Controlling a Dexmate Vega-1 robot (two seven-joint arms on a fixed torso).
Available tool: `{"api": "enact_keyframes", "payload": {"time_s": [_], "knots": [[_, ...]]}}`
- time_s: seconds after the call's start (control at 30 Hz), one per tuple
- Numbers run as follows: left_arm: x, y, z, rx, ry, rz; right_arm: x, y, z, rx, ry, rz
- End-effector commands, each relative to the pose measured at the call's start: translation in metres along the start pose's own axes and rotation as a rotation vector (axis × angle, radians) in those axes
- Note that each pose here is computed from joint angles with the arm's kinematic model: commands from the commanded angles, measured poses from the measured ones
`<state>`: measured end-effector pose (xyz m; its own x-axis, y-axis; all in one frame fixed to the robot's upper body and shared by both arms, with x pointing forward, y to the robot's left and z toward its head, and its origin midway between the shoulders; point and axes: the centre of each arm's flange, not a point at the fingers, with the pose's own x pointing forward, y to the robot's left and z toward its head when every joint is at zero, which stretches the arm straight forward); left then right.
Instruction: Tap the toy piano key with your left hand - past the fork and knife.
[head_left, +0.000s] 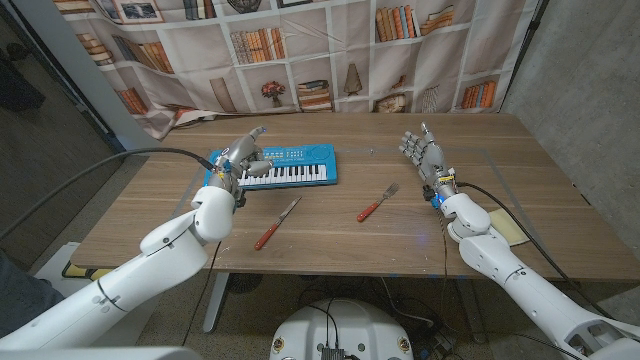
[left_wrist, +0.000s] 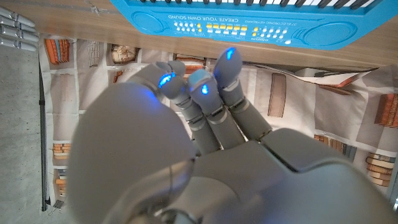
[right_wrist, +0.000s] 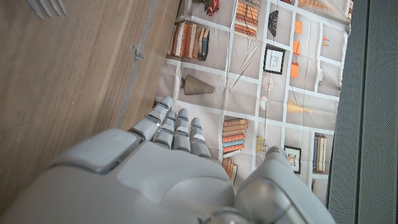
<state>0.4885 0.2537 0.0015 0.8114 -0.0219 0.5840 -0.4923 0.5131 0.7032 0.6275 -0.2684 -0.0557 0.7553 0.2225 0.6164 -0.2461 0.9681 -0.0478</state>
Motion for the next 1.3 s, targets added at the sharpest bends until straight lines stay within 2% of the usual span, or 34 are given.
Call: {"api": "enact_keyframes", "payload": {"time_s": [0.03, 0.2, 0.33, 0.57, 0.73, 0.9, 1.17, 1.3], "knots": [[-0.008, -0.005, -0.001, 0.057, 0.009, -0.039, -0.002, 0.002, -0.002, 0.003, 0.008, 0.000], [-0.011, -0.007, -0.002, 0.105, 0.042, -0.032, -0.002, 0.002, -0.003, 0.004, 0.008, -0.001], [-0.007, -0.012, -0.005, 0.101, 0.043, -0.086, -0.001, 0.002, -0.003, -0.001, 0.009, 0.003], [-0.006, -0.021, 0.001, 0.218, 0.067, -0.083, 0.001, 0.003, -0.002, 0.000, 0.008, 0.001], [-0.003, -0.029, 0.001, 0.231, 0.077, -0.128, 0.003, 0.002, -0.001, -0.002, 0.014, 0.003], [-0.003, -0.035, 0.005, 0.289, 0.098, -0.120, 0.005, 0.001, 0.000, -0.001, 0.010, -0.001], [-0.003, -0.039, 0.007, 0.333, 0.109, -0.136, 0.011, 0.003, 0.001, -0.001, 0.007, 0.009], [-0.004, -0.042, 0.006, 0.346, 0.107, -0.118, 0.013, 0.003, 0.002, 0.001, 0.007, 0.008]]}}
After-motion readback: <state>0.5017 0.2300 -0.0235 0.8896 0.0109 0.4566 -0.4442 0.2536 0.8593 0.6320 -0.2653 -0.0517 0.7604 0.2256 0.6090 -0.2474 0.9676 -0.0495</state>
